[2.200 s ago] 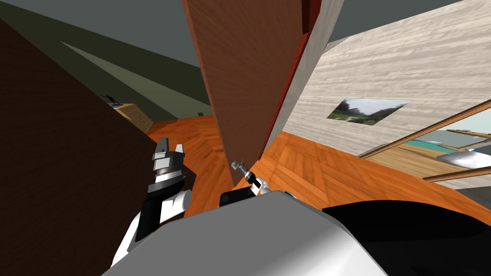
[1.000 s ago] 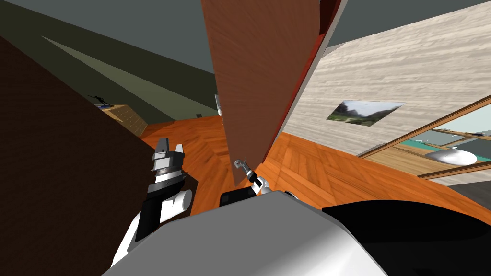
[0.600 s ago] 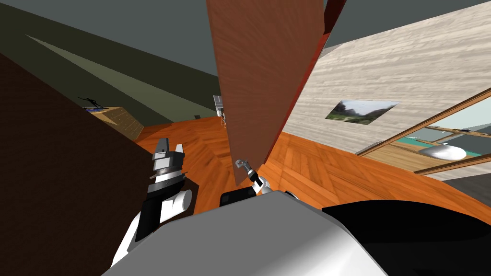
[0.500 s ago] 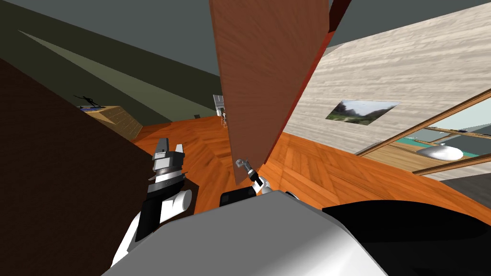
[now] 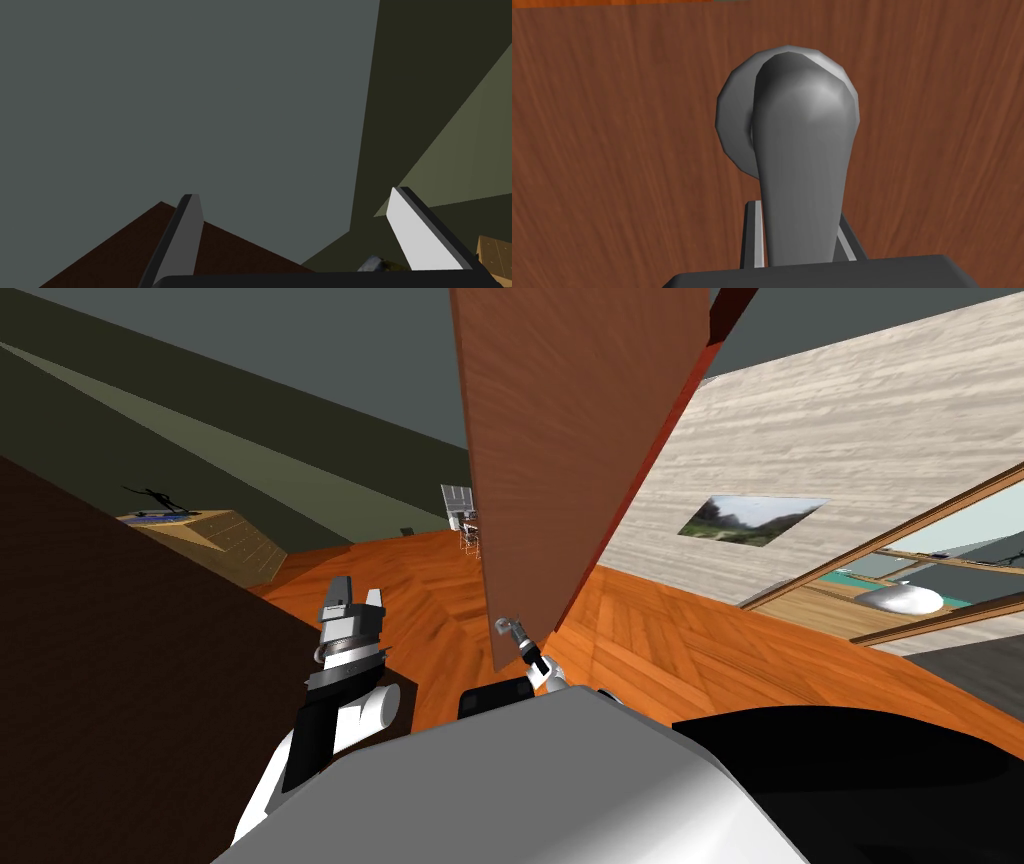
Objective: Push the door open
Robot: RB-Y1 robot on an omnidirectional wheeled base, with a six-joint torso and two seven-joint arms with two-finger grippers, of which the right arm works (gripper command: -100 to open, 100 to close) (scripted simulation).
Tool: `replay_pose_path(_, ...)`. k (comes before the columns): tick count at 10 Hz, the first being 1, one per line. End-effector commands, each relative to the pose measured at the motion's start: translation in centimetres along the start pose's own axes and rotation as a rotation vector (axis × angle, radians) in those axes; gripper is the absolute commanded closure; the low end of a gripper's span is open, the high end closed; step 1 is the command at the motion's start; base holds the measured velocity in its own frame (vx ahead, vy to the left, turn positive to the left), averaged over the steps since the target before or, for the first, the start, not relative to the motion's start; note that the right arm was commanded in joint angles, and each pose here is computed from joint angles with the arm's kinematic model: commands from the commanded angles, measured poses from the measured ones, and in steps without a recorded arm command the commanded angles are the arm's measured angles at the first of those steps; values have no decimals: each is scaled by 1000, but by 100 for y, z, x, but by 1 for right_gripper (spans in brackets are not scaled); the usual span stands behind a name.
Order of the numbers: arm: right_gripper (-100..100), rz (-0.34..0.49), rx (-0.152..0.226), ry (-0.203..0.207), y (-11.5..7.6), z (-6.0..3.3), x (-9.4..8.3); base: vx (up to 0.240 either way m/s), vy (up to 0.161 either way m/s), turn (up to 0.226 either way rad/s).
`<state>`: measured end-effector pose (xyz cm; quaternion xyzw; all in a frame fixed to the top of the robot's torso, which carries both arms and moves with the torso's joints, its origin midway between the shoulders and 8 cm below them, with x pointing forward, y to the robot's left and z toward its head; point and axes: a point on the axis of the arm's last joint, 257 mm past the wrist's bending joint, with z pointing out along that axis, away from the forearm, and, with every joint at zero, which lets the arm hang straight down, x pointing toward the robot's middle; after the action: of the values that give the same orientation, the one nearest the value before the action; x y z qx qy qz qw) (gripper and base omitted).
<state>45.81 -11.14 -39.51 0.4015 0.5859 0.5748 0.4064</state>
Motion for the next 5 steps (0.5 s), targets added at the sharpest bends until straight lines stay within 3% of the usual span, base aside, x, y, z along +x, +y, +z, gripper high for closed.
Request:
replay_pose_path(1,100,-5,-12,-33,45,43,-157,136,160,-65)
replay_pose_path(5,100,4,-10,-91,38,46,-312,138,142,-52)
